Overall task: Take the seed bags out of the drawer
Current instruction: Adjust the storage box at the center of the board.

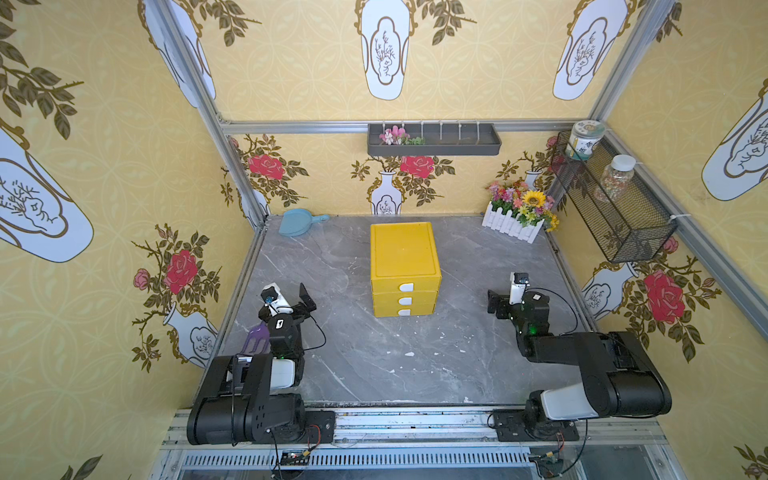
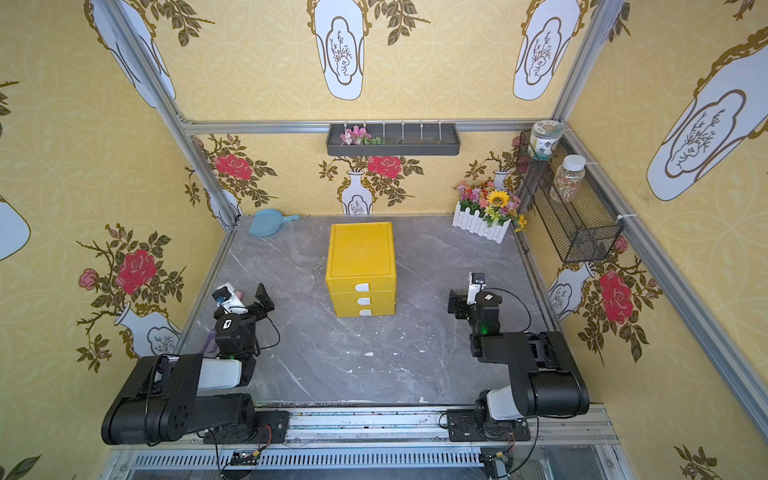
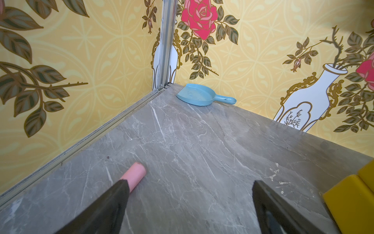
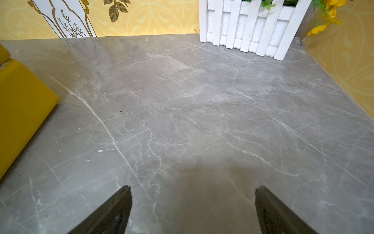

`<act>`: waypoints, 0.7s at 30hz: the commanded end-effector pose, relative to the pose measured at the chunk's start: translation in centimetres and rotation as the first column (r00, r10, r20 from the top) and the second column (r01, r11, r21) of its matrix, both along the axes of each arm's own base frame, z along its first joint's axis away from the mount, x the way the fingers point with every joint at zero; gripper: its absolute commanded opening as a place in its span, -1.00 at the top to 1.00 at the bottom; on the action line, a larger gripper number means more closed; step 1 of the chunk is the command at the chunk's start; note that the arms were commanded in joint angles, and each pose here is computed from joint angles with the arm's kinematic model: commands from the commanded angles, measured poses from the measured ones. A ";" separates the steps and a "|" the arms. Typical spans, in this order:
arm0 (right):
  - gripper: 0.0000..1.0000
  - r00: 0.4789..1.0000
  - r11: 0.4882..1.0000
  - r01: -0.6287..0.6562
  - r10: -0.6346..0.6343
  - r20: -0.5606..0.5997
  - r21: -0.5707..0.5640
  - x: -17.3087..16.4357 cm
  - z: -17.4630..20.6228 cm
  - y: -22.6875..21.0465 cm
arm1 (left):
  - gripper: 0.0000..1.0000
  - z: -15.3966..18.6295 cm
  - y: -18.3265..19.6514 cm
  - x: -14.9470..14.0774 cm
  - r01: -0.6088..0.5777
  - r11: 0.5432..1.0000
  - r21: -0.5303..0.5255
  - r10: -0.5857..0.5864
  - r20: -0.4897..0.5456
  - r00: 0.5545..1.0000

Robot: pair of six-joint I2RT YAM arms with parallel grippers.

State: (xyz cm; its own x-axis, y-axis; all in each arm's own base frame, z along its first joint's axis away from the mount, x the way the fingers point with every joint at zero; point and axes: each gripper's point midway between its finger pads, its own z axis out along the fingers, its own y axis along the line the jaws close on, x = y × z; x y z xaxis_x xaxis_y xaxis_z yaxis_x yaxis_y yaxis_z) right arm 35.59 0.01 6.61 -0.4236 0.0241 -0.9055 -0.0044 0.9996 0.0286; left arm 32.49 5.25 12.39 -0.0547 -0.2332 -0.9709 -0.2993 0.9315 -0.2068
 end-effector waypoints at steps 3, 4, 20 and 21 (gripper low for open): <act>-0.94 0.999 1.000 -0.007 0.007 0.041 0.000 0.4 1.0 0.1 | -1.00 0.0 0.0 0.1 0.005 1.000 0.009 -0.005 -0.001 1.000; -0.94 0.999 1.000 -0.008 0.008 0.040 0.001 0.4 1.0 0.1 | -1.00 0.0 0.0 0.1 0.004 1.000 0.008 -0.004 0.000 1.000; -0.94 0.979 0.989 0.134 -0.122 -0.161 0.065 1.9 5.5 -1.5 | -1.00 3.0 0.8 -1.1 -0.053 0.999 0.000 0.053 0.060 0.997; -0.94 0.971 0.981 0.170 -0.151 -0.185 0.092 2.0 6.2 -1.7 | -1.00 3.6 1.1 -1.0 -0.073 0.997 -0.010 0.073 0.050 0.996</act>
